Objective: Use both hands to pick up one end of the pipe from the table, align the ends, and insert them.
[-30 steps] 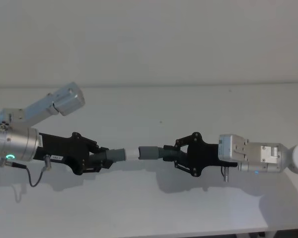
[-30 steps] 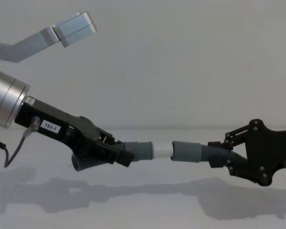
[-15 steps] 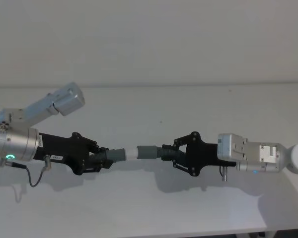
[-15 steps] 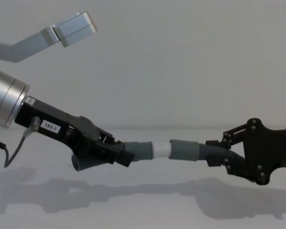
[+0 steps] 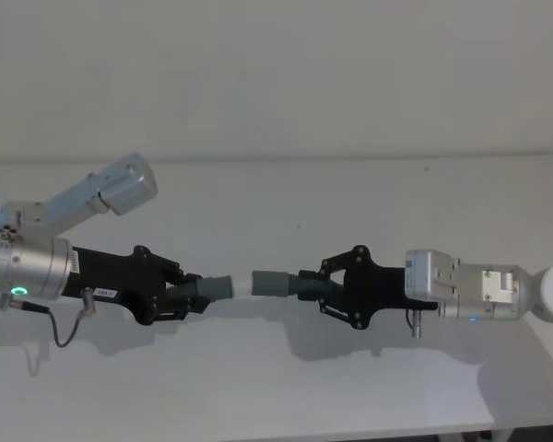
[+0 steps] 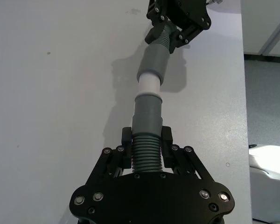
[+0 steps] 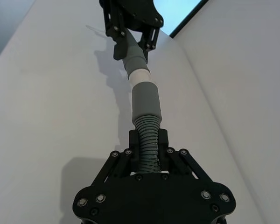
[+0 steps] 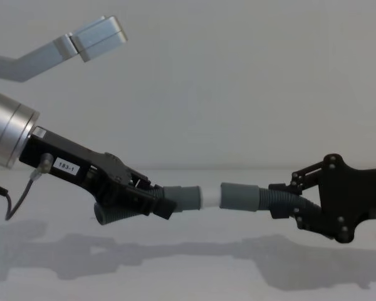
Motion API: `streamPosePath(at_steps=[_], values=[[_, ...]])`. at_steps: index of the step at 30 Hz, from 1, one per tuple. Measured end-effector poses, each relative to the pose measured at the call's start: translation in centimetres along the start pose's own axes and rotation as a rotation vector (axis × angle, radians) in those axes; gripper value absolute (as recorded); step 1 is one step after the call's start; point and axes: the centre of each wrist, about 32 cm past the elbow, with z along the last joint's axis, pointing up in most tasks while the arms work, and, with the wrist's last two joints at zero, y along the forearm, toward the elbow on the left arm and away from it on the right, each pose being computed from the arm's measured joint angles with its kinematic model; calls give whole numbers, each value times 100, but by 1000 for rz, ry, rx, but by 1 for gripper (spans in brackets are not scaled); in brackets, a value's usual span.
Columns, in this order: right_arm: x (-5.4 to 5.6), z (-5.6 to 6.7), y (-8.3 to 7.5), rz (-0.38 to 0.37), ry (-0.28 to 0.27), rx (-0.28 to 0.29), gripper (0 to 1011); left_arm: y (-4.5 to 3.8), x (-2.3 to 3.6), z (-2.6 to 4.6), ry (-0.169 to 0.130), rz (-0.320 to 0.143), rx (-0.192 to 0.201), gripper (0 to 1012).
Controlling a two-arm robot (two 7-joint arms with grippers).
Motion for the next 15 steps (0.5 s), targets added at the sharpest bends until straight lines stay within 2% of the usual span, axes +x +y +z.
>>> streamPosePath(at_steps=[15], values=[[-34, 28, 46, 48, -8, 21, 200, 3, 1, -2, 0, 0, 1, 327]])
